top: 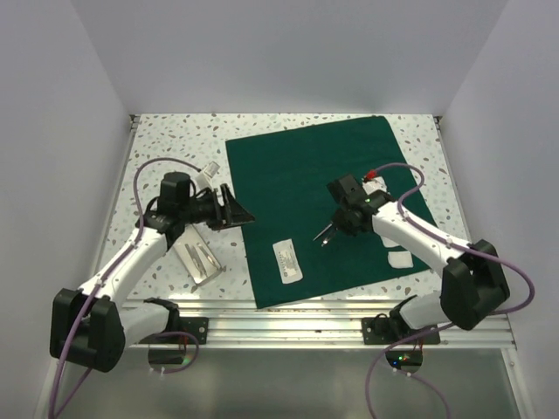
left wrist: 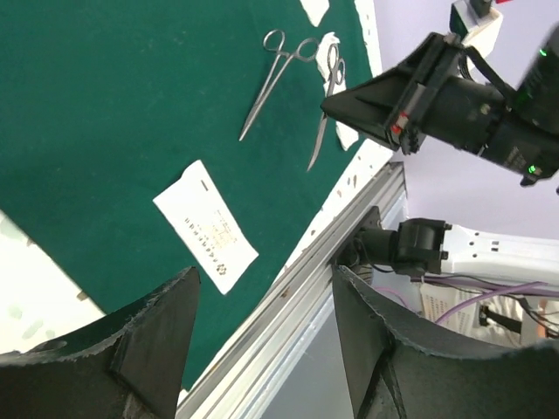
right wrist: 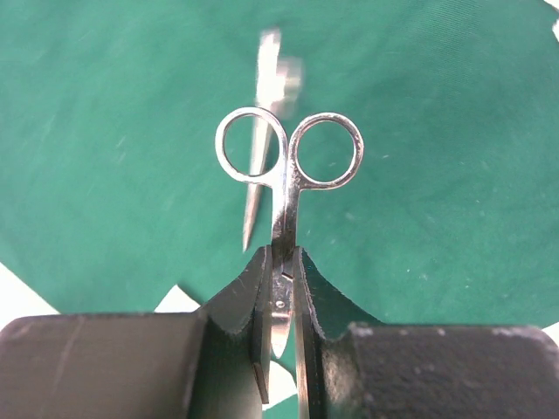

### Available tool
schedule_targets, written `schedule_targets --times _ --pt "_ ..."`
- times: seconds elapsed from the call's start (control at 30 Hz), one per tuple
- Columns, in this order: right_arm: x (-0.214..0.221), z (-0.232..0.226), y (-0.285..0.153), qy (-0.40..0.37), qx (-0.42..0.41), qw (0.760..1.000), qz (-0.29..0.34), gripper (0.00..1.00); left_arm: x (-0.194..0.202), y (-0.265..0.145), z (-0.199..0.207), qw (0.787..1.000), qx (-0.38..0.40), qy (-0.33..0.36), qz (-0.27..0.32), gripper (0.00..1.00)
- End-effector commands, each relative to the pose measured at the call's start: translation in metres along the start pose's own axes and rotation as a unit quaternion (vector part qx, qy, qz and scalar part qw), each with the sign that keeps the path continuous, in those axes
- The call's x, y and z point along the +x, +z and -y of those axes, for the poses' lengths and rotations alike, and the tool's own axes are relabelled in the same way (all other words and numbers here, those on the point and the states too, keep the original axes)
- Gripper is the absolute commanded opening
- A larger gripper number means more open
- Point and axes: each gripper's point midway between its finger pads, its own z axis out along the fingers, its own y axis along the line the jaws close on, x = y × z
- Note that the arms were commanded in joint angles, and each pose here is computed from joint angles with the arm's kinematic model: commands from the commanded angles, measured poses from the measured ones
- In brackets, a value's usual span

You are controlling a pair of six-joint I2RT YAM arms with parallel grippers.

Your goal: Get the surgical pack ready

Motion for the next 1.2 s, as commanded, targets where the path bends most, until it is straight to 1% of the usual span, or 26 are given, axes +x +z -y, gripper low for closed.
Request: schedule_targets --times 0.0,0.03,0.07,0.1,0.13,0.17,0.2,0.23,0.27,0.33,0.37,0.4,0.43,0.47,0.5,0.63,0.77,0.87,0.9,1.07,1.1,1.17 --pt "-0.01 -0.01 -0.012 -0.079 -0.055 0.995 0.031 0.0 -0.005 0.009 0.02 0.998 0.055 0.014 -0.008 0.66" --pt "-0.009 -0.014 -0.015 -0.093 -0.071 0.993 0.031 0.0 -0.003 0.015 0.017 0.999 0.051 0.009 -0.015 0.66" --pt "-0.011 -0.021 -0.017 -0.101 -0.091 0.99 0.037 0.0 0.001 0.02 0.023 0.998 0.058 0.008 -0.023 0.66" --pt "-0.011 -0.021 -0.018 -0.129 -0.094 0.987 0.035 0.0 0.001 0.024 0.027 0.998 0.064 0.014 -0.02 0.66" --pt "-0.011 -0.022 -0.02 -0.141 -0.095 0.985 0.032 0.0 0.004 0.03 0.026 0.998 0.059 -0.003 -0.029 0.66" --pt "-0.008 -0.038 -0.026 -0.157 -0.132 0.978 0.021 0.0 0.006 0.035 0.036 0.997 0.076 0.009 -0.03 0.66" --pt "-0.005 -0.043 -0.028 -0.198 -0.149 0.969 0.018 0.0 0.004 0.038 0.043 0.995 0.091 0.019 -0.025 0.67" --pt "0.0 -0.051 -0.028 -0.221 -0.171 0.96 0.011 0.0 0.004 0.044 0.043 0.996 0.089 0.017 -0.026 0.67" --pt "0.012 -0.069 -0.038 -0.269 -0.228 0.936 -0.01 0.0 0.006 0.049 0.048 0.995 0.096 0.018 -0.027 0.67" --pt "0.028 -0.084 -0.044 -0.323 -0.268 0.907 -0.032 0.0 0.005 0.057 0.045 0.995 0.093 -0.004 -0.03 0.67" --pt "0.033 -0.088 -0.047 -0.363 -0.284 0.887 -0.032 0.0 0.004 0.059 0.044 0.995 0.094 -0.011 -0.03 0.67" --pt "0.052 -0.094 -0.057 -0.39 -0.315 0.863 -0.053 0.0 -0.001 0.062 0.045 0.995 0.099 -0.011 -0.021 0.67" --pt "0.058 -0.097 -0.062 -0.405 -0.328 0.852 -0.055 0.0 0.0 0.066 0.043 0.995 0.096 -0.027 -0.022 0.67" --pt "0.063 -0.101 -0.066 -0.417 -0.342 0.84 -0.052 0.0 -0.001 0.068 0.044 0.994 0.099 -0.03 -0.021 0.66" --pt "0.074 -0.103 -0.073 -0.428 -0.359 0.827 -0.062 0.0 -0.005 0.07 0.046 0.994 0.102 -0.03 -0.014 0.66" --pt "0.088 -0.11 -0.087 -0.442 -0.395 0.802 -0.072 0.0 -0.011 0.077 0.04 0.995 0.086 -0.045 -0.004 0.64" --pt "0.095 -0.117 -0.101 -0.443 -0.418 0.79 -0.072 0.0 -0.007 0.08 0.031 0.996 0.066 -0.063 -0.008 0.61" --pt "0.101 -0.123 -0.109 -0.447 -0.427 0.783 -0.07 0.0 -0.002 0.081 0.027 0.995 0.058 -0.074 -0.014 0.55" --pt "0.102 -0.126 -0.112 -0.447 -0.431 0.781 -0.07 0.0 0.001 0.081 0.025 0.995 0.054 -0.077 -0.018 0.52" --pt "0.11 -0.137 -0.124 -0.452 -0.448 0.769 -0.066 0.0 0.009 0.076 0.016 0.996 0.035 -0.082 -0.017 0.47" --pt "0.111 -0.138 -0.126 -0.453 -0.451 0.766 -0.066 0.0 0.01 0.076 0.016 0.996 0.033 -0.084 -0.018 0.43" --pt "0.116 -0.14 -0.127 -0.455 -0.453 0.763 -0.072 0.0 0.012 0.073 0.015 0.996 0.032 -0.084 -0.017 0.21"
